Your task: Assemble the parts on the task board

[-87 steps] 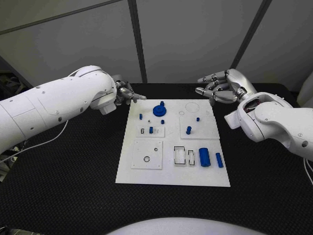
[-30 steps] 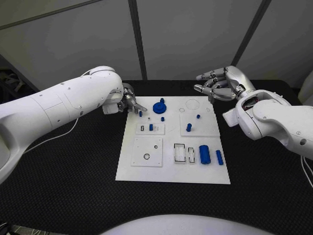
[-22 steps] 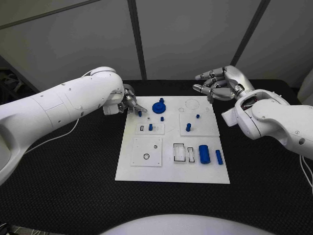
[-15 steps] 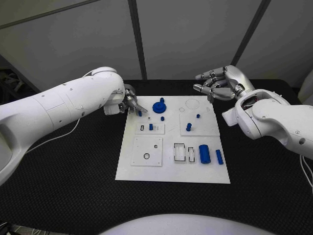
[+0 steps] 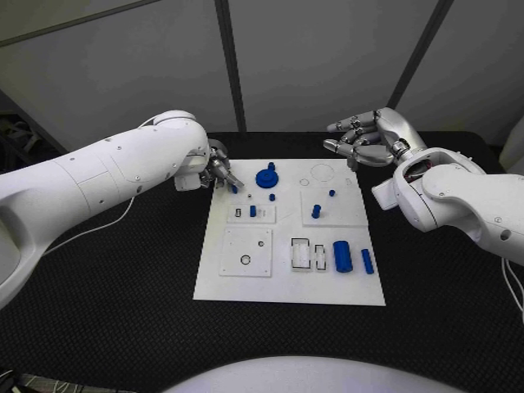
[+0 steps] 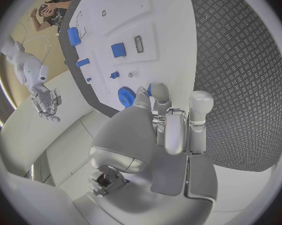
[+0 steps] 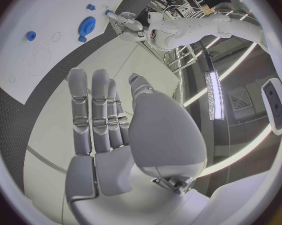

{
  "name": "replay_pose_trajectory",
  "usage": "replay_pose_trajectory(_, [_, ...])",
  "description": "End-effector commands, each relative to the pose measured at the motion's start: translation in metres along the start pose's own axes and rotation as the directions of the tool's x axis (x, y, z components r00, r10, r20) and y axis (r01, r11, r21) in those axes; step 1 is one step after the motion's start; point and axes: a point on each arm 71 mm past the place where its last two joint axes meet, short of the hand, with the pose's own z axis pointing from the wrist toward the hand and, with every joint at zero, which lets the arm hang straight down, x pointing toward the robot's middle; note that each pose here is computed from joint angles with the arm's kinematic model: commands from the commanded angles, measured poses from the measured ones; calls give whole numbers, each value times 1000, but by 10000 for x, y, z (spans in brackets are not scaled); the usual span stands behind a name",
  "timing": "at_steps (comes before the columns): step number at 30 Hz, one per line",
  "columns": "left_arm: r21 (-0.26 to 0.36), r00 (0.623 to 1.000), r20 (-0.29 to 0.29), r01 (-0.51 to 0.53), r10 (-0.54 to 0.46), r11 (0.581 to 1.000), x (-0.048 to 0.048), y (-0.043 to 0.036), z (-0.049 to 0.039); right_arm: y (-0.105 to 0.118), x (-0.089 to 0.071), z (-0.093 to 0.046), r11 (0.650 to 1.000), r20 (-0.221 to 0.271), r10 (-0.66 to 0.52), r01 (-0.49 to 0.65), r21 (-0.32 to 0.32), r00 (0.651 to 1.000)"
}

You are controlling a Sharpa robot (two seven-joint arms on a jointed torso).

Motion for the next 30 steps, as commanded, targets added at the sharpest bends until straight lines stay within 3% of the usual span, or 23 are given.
replay_pose_trajectory(1, [15, 1000, 8, -3, 3, 1000, 0, -18, 1, 18, -5, 5, 1000, 2, -2, 2, -9, 1000])
replay_pose_trajectory(15, [75, 998, 31, 43, -46, 996, 0, -3, -74, 7, -6, 9, 1000, -4, -3, 3, -3, 1000])
replay_pose_trajectory(25, [114, 989, 73, 118, -127, 986, 38, 74, -276, -3, -5, 13, 1000, -10, -3, 3, 2, 1000])
replay_pose_trajectory(30, [122, 986, 87, 130, -141, 984, 112, 126, -388, -8, -2, 19, 1000, -12, -4, 4, 5, 1000])
